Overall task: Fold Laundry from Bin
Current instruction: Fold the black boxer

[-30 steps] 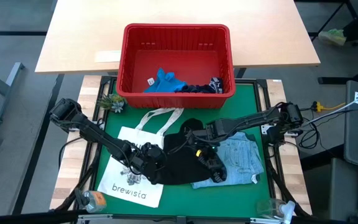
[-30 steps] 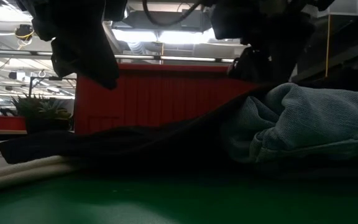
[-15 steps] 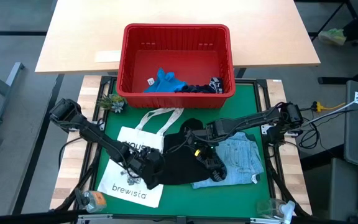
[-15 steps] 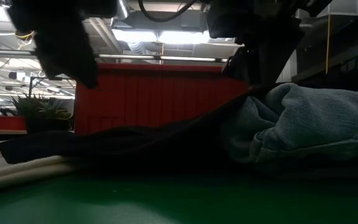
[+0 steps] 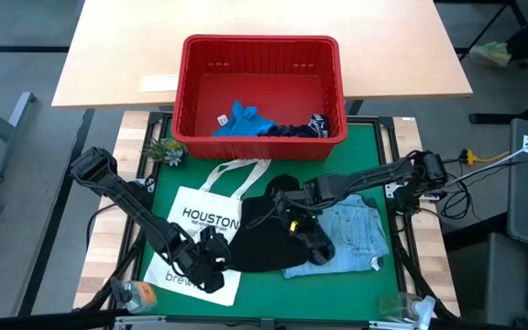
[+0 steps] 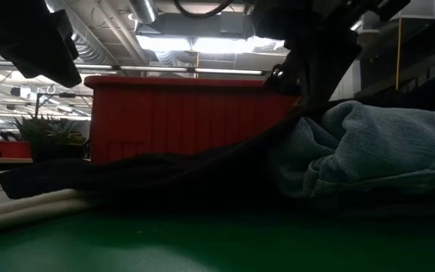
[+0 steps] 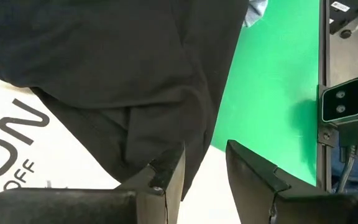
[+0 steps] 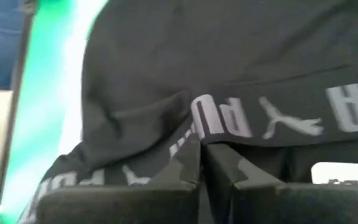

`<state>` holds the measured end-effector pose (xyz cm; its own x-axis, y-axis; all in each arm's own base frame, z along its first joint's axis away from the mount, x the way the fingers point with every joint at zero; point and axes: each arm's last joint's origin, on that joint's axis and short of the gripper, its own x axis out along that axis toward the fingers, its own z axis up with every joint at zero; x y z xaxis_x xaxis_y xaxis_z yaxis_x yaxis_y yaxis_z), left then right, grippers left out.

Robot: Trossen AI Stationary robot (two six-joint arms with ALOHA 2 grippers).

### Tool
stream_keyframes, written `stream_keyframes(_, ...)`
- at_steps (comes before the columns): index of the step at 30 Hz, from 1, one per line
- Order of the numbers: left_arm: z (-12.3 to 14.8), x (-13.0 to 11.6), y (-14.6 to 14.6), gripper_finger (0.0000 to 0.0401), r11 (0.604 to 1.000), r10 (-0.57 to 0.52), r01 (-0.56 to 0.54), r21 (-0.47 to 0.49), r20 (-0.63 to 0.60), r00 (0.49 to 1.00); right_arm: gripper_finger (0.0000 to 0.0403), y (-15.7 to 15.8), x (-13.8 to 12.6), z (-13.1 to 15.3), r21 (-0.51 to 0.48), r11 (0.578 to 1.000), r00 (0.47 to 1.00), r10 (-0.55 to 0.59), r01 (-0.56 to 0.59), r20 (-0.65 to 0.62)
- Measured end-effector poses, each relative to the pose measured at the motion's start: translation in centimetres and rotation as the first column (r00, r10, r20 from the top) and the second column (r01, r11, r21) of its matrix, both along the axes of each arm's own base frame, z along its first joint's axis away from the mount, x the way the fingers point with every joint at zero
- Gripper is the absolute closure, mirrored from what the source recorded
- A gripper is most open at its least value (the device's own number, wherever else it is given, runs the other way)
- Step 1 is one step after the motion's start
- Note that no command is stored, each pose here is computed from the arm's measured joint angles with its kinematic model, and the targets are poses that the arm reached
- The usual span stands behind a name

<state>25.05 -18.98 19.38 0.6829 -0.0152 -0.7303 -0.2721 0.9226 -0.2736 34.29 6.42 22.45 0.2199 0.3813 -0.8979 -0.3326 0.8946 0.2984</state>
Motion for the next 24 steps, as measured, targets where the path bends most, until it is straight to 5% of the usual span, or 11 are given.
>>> stream_keyframes(9, 0.0, 0.0, 0.0, 0.0289, 1.0, 0.019, -0.02, 0.009, 0.014, 1.0, 0.0399, 3.6, -3.2, 3.0, 0.017, 0.989, 0.989, 0.148, -0.148, 0.015)
stream_keyframes(24, 0.4, 0.4, 0.0, 0.0289, 0.999, 0.046, -0.046, -0.002, 0.071, 0.996, 0.0401, 11.6, -9.3, 5.7, 0.093, 0.972, 0.974, 0.222, -0.217, -0.048)
